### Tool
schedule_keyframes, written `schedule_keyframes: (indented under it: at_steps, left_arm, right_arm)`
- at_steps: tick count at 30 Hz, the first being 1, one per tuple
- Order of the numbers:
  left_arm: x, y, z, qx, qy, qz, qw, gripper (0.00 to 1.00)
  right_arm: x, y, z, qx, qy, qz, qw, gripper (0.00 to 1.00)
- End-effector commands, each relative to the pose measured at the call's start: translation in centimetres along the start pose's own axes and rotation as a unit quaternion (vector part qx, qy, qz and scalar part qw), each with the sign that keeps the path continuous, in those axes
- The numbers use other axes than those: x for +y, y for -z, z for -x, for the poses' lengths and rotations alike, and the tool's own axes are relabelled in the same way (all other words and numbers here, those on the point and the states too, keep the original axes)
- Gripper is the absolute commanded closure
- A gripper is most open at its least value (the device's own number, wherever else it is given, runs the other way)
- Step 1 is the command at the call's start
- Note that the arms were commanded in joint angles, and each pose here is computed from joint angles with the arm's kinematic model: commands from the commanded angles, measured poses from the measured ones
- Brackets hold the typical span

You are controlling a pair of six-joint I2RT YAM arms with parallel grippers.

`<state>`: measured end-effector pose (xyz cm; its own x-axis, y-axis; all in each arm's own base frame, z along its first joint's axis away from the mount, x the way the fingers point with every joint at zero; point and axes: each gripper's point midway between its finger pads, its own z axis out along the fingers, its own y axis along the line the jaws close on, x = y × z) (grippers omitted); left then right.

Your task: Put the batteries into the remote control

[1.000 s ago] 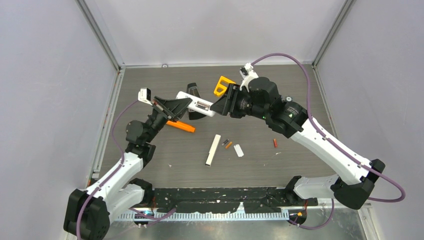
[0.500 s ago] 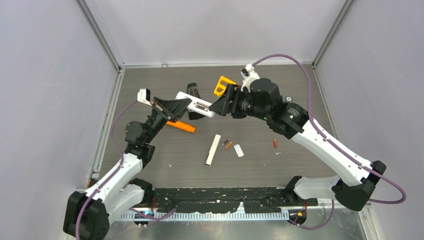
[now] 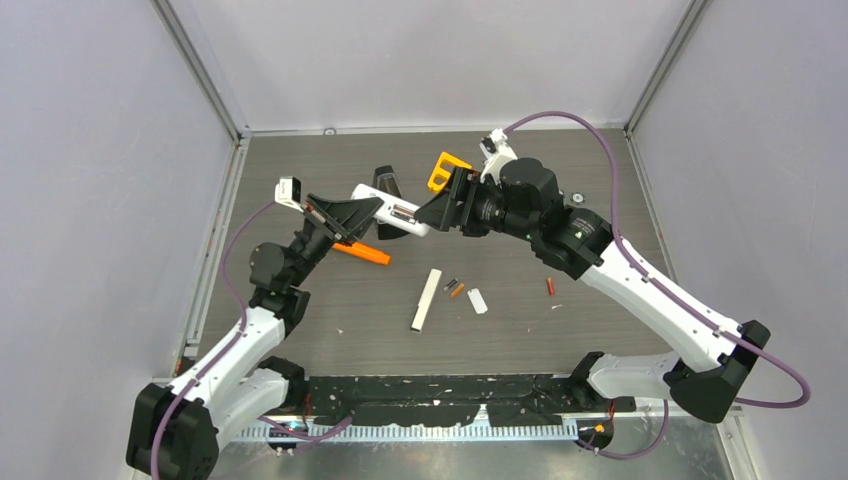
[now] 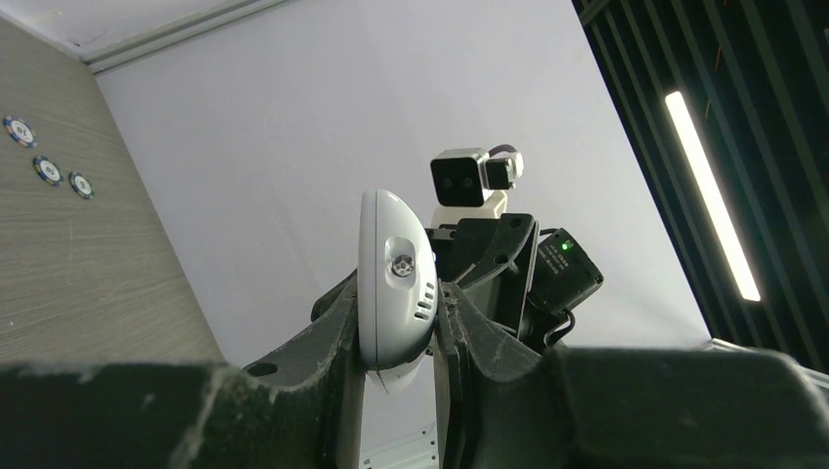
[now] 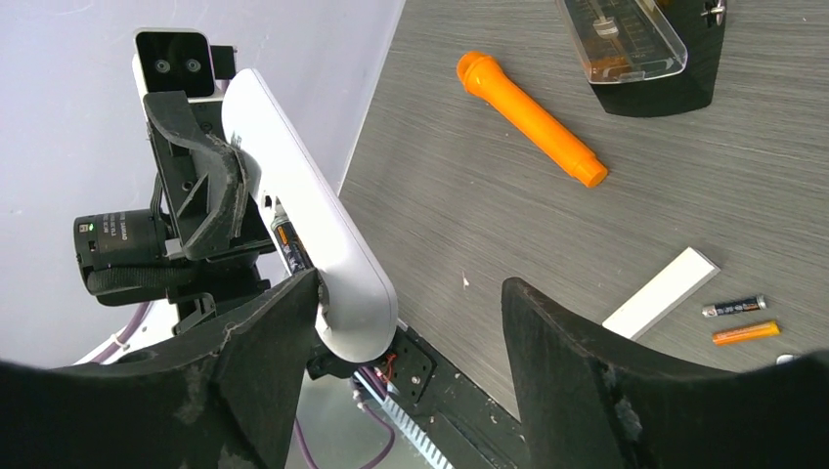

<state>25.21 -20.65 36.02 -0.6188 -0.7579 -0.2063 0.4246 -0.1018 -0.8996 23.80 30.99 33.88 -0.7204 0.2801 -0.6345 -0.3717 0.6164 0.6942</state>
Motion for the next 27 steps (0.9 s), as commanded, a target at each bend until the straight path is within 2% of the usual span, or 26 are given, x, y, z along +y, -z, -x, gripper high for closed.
schedule_keyframes:
  at_steps: [1, 23, 27]
  left_arm:
    - [-2.4, 0.3, -0.2, 0.004, -0.019, -0.041, 0.999, 1.00]
    - [-1.7, 0.2, -0.4, 0.009, -0.006, -0.029, 1.000, 1.00]
    - [-1.6, 0.2, -0.4, 0.010, -0.005, -0.029, 1.000, 1.00]
  right_arm:
    - [1.5, 0.8, 1.5, -0.036, -0.005, 0.032, 0.999, 0.25]
    - [4.1, 0.4, 0.7, -0.023, 0.009, 0.119, 0.993, 0.27]
    - [4.1, 0.2, 0.5, -0.017, 0.009, 0.121, 0.992, 0.35]
